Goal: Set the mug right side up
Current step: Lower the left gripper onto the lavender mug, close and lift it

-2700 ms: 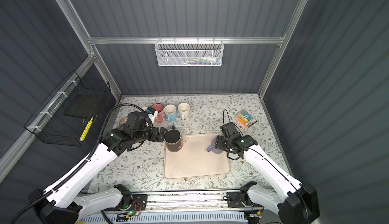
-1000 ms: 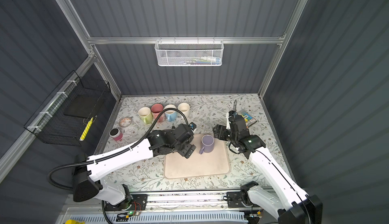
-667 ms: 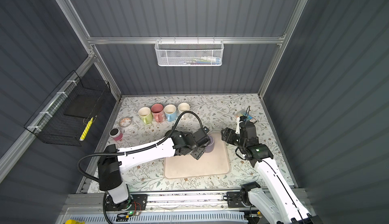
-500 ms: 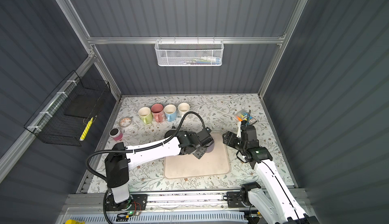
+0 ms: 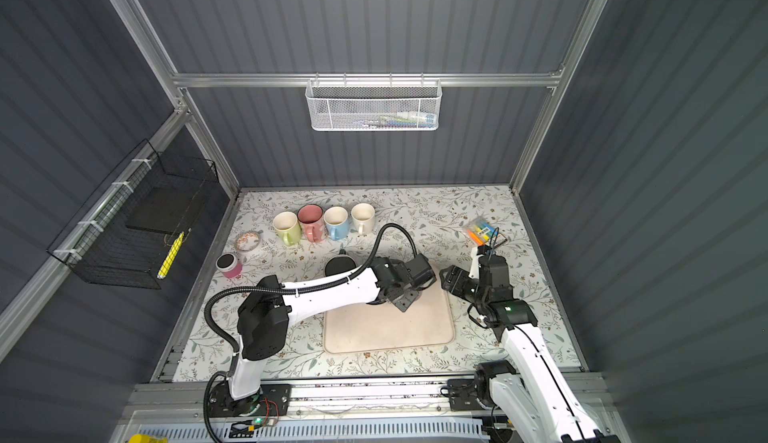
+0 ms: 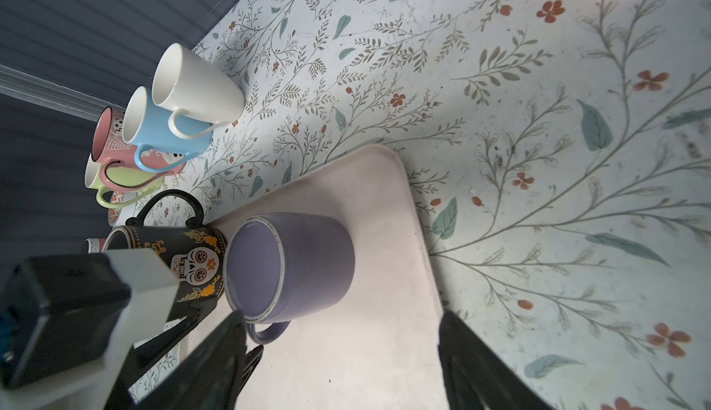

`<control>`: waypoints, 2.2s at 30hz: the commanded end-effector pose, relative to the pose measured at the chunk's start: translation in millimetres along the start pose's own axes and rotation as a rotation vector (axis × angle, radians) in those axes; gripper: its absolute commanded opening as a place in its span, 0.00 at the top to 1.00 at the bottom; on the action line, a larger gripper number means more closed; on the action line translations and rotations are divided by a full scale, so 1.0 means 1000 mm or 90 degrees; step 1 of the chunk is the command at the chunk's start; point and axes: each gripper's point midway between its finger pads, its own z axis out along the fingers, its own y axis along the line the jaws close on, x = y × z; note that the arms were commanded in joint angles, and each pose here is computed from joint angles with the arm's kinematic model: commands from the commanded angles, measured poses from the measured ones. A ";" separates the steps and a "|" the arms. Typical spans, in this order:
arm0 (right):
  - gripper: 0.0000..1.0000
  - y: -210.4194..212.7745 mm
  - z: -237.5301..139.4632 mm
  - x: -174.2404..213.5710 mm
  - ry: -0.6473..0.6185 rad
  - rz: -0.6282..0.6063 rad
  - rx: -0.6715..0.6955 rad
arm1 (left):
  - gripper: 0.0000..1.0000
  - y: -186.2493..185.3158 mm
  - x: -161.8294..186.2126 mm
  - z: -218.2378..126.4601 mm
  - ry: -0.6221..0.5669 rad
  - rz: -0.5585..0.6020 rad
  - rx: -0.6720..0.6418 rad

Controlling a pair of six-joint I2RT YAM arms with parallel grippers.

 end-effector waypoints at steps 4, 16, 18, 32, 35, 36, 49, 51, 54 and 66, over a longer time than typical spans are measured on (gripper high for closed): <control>0.22 0.008 -0.002 -0.008 -0.021 -0.006 -0.030 | 0.44 0.002 0.004 0.009 0.032 -0.029 0.012; 0.22 0.008 0.000 -0.007 -0.018 0.000 -0.039 | 0.62 0.005 0.002 0.026 0.046 -0.067 0.064; 0.22 0.008 -0.001 -0.008 -0.020 0.000 -0.039 | 0.63 0.004 0.001 0.028 0.047 -0.070 0.072; 0.22 0.009 0.000 -0.010 -0.020 0.001 -0.043 | 0.73 0.005 -0.003 0.037 0.053 -0.081 0.091; 0.22 0.009 0.000 -0.010 -0.020 0.001 -0.043 | 0.78 0.006 -0.003 0.038 0.054 -0.082 0.091; 0.22 0.009 0.000 -0.010 -0.020 0.001 -0.043 | 0.79 0.006 -0.003 0.038 0.054 -0.082 0.091; 0.22 0.011 -0.004 -0.010 -0.026 -0.002 -0.050 | 1.00 0.009 -0.009 0.025 0.030 -0.086 0.095; 0.22 0.013 -0.006 -0.011 -0.030 -0.003 -0.055 | 1.00 0.010 -0.015 0.017 0.011 -0.086 0.100; 0.22 0.022 -0.008 -0.009 -0.025 -0.009 -0.088 | 1.00 0.015 -0.022 0.002 -0.020 -0.085 0.101; 0.22 0.053 -0.029 -0.012 -0.065 -0.031 -0.208 | 1.00 0.041 -0.039 -0.047 -0.110 -0.116 0.141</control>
